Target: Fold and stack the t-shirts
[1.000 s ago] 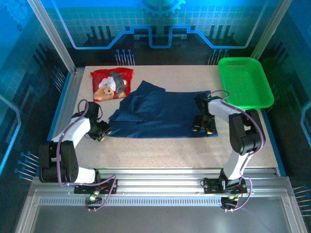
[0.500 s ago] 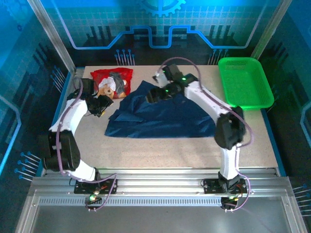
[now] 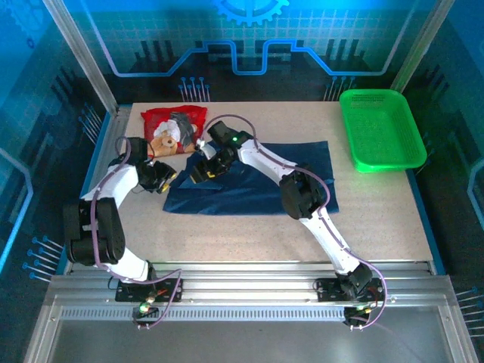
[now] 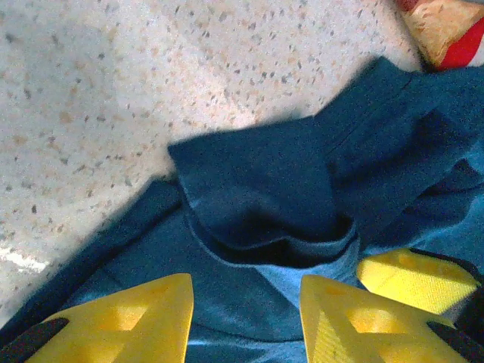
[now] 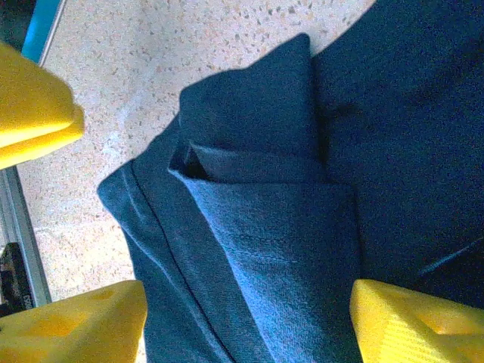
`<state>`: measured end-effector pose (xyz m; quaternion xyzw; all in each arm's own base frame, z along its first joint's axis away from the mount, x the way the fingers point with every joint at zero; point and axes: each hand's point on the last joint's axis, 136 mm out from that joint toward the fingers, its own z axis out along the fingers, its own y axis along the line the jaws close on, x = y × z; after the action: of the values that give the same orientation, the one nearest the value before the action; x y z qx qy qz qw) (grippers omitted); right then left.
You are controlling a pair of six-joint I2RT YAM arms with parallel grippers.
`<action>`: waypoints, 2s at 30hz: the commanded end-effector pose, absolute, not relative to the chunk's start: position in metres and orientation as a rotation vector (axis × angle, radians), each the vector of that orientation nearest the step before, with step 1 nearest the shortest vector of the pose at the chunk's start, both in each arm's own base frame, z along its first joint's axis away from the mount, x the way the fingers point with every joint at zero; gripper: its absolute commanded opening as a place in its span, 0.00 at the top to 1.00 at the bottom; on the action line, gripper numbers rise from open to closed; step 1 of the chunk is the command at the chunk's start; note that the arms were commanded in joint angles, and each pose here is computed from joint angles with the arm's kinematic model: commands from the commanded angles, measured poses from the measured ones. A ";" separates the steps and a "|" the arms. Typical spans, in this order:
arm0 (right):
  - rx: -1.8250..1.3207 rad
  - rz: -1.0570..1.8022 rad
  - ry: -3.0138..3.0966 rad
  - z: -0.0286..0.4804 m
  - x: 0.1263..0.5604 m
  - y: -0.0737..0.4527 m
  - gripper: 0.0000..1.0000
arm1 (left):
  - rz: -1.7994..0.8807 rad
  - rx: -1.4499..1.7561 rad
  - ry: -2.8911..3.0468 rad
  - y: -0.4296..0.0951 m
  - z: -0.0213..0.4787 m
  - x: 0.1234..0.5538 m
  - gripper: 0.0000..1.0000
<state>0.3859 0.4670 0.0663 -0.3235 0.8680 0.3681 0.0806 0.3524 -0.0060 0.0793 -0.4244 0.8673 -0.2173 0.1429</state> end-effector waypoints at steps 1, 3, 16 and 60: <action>-0.947 1.076 2.601 0.066 0.389 0.470 0.28 | -0.653 -1.216 2.489 -0.008 0.082 0.342 0.57; -0.932 1.048 2.609 0.060 0.393 0.469 0.30 | -0.664 -1.215 2.493 -0.010 0.081 0.338 0.57; -0.889 1.029 2.621 0.049 0.397 0.473 0.82 | -0.626 -1.220 2.515 -0.010 0.072 0.311 0.56; -0.508 0.773 2.732 0.058 0.441 0.403 0.85 | -0.541 -1.266 2.466 -0.012 0.044 0.305 0.45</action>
<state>0.4442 0.4106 0.0757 -0.1866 0.9318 0.2702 0.1545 0.3027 -0.0152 0.0486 -0.4354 0.8639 -0.2006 0.1546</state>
